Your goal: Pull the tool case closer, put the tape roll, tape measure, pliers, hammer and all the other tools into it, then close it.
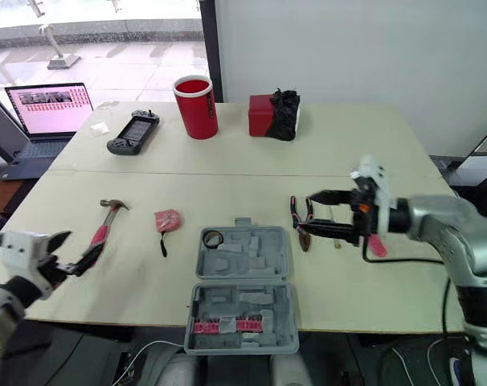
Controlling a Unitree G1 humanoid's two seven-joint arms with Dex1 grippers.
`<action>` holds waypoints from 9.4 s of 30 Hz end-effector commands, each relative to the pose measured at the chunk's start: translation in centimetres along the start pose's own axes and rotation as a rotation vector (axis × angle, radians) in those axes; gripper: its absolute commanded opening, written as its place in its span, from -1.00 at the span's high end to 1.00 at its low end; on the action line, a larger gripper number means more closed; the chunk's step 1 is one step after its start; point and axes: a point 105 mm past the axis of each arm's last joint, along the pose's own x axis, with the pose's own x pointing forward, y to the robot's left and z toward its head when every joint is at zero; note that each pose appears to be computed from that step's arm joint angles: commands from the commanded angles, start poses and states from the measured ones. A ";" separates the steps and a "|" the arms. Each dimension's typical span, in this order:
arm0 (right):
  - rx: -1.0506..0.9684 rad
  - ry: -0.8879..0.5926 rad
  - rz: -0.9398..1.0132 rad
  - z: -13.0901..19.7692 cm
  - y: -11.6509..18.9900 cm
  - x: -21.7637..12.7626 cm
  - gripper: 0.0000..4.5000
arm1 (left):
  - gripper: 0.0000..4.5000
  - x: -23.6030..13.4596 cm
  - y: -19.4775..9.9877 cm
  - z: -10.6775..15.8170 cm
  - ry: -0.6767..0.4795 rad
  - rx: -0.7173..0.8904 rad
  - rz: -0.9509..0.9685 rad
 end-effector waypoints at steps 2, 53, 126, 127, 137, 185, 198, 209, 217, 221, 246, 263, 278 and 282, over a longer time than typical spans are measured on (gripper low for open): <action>-0.114 0.051 0.068 0.4 1.7 2.6 -1.00 | -0.97 1.8 -4.0 -0.1 0.013 -0.015 0.097; -0.103 0.120 0.124 -1.6 3.4 6.4 -1.00 | 0.99 3.8 -9.5 -6.6 0.134 -0.073 -0.079; -0.170 0.048 0.325 -1.0 4.6 7.6 -1.00 | -0.98 -7.4 -4.2 -4.3 0.211 0.365 -0.562; -0.168 0.047 0.312 -1.0 4.6 7.5 -1.00 | -0.98 -6.6 -3.9 -4.0 0.200 0.388 -0.596; -0.154 0.041 0.203 -1.4 4.5 6.7 -1.00 | -0.98 -2.1 -4.1 -3.7 0.225 0.523 -0.894; 0.361 0.110 0.132 -0.5 3.1 7.0 -1.00 | -0.31 2.9 -10.4 5.6 -0.025 0.644 -1.098; 0.933 0.010 0.323 -2.3 5.7 10.5 -1.00 | -0.31 3.5 -14.4 5.6 -0.066 0.667 -1.209; 1.114 0.009 0.282 -2.7 7.8 12.5 -1.00 | -0.31 3.9 -15.6 5.6 -0.096 0.652 -1.221; 1.200 -0.050 0.284 -2.4 8.0 13.4 0.26 | -0.31 4.2 -16.1 5.4 -0.106 0.625 -1.218; 1.233 -0.102 0.285 -2.0 7.8 13.6 0.80 | -0.31 4.3 -16.0 5.1 -0.095 0.616 -1.215; 1.212 0.199 -0.113 -10.5 1.8 -1.1 0.80 | -1.00 -0.8 -12.6 6.2 -0.022 0.348 -1.160; 1.204 0.262 -0.243 -17.2 4.0 -5.9 -0.72 | -1.00 0.2 -14.9 6.4 -0.018 0.363 -1.267; -0.033 0.346 -0.109 -13.1 1.7 -5.6 -0.97 | -1.00 0.3 -15.5 5.7 0.000 0.354 -1.319; -0.269 0.436 0.040 -14.0 2.3 -4.2 -0.97 | -1.00 0.8 -15.5 5.9 -0.013 0.349 -1.297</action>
